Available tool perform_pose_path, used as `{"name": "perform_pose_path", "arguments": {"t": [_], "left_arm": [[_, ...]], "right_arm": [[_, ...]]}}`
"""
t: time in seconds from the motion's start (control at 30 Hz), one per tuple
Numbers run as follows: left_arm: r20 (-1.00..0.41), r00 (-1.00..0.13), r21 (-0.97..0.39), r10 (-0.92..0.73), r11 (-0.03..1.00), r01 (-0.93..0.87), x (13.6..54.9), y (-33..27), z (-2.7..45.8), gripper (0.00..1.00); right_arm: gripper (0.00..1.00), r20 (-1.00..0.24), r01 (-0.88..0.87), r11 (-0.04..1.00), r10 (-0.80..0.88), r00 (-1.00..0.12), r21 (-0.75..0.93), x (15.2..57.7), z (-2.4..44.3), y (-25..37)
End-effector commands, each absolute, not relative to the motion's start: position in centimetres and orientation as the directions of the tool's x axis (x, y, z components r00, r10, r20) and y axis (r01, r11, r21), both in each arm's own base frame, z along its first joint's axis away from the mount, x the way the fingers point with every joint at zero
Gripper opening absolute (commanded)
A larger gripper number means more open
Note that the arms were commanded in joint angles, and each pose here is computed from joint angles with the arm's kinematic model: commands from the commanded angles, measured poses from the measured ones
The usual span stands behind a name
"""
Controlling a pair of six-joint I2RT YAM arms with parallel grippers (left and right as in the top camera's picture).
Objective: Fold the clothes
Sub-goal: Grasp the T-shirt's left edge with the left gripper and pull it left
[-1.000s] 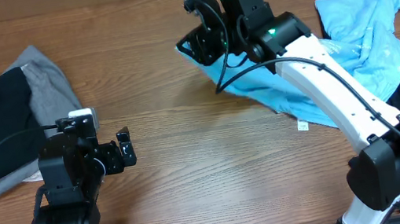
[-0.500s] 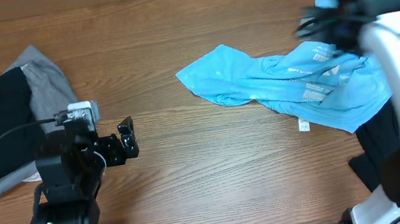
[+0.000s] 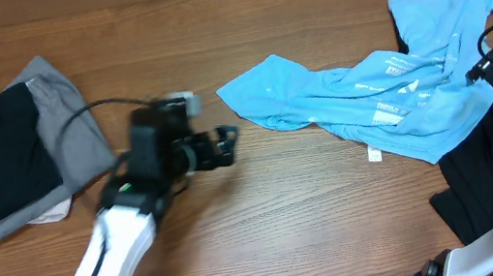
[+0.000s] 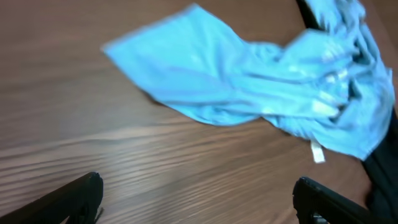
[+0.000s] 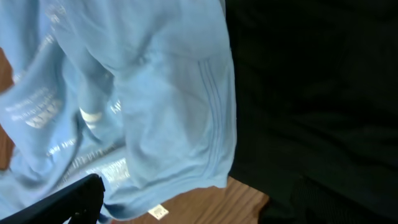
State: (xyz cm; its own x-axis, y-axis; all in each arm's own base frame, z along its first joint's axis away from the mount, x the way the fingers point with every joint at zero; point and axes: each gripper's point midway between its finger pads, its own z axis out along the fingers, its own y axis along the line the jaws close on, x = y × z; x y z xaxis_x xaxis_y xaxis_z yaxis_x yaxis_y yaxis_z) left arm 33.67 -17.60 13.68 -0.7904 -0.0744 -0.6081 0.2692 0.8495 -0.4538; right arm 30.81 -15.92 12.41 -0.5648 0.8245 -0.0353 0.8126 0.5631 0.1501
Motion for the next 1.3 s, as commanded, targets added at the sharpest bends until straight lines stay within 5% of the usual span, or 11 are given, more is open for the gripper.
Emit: {"name": "perform_pose_path", "arguments": {"t": [0.0, 0.43, 0.73, 0.9, 0.93, 1.0, 1.07, 1.27], "left_arm": [[-0.521, -0.85, -0.523, -0.074, 0.815, 0.25, 34.6, -22.3, 12.2, 1.0], [-0.297, -0.951, -0.568, -0.081, 0.816, 0.108, 38.5, -29.4, 3.9, 0.99], [-0.265, -0.958, -0.576, -0.112, 0.815, 0.064, 38.7, -30.2, 1.4, 0.85], [-0.329, -0.934, -0.562, -0.139, 0.823, 0.076, 40.1, -30.1, 1.9, 0.66], [-0.334, -0.932, -0.558, -0.142, 0.827, 0.074, 40.2, -30.0, 1.8, 0.58], [-0.34, -0.929, -0.555, -0.145, 0.828, 0.074, 40.4, -29.9, 1.9, 0.24], [-0.346, -0.927, -0.556, -0.143, 0.827, 0.079, 40.5, -30.0, 1.9, 0.04], [-0.433, -0.897, -0.52, -0.089, 0.837, 0.168, 42.1, -28.6, 5.6, 0.04]], "right_arm": [[1.0, -0.052, 0.773, 0.607, 0.791, -0.609, 0.184, 30.7, 13.2, -15.4], [1.0, 0.011, 0.765, 0.624, 0.774, -0.634, 0.158, 29.2, 13.1, -14.4], [1.0, 0.074, 0.774, 0.619, 0.772, -0.631, 0.136, 27.7, 10.2, -13.5], [1.0, 0.117, 0.779, 0.615, 0.77, -0.627, 0.123, 26.5, 7.9, -12.7], [1.0, 0.12, 0.779, 0.615, 0.77, -0.626, 0.122, 26.3, 7.6, -12.6], [1.0, 0.124, 0.779, 0.615, 0.77, -0.626, 0.12, 26.2, 7.4, -12.5], [1.0, 0.121, 0.779, 0.615, 0.77, -0.626, 0.12, 26.3, 7.4, -12.6], [0.89, 0.111, 0.779, 0.62, 0.771, -0.627, 0.091, 26.0, 7.3, -13.0]]}}
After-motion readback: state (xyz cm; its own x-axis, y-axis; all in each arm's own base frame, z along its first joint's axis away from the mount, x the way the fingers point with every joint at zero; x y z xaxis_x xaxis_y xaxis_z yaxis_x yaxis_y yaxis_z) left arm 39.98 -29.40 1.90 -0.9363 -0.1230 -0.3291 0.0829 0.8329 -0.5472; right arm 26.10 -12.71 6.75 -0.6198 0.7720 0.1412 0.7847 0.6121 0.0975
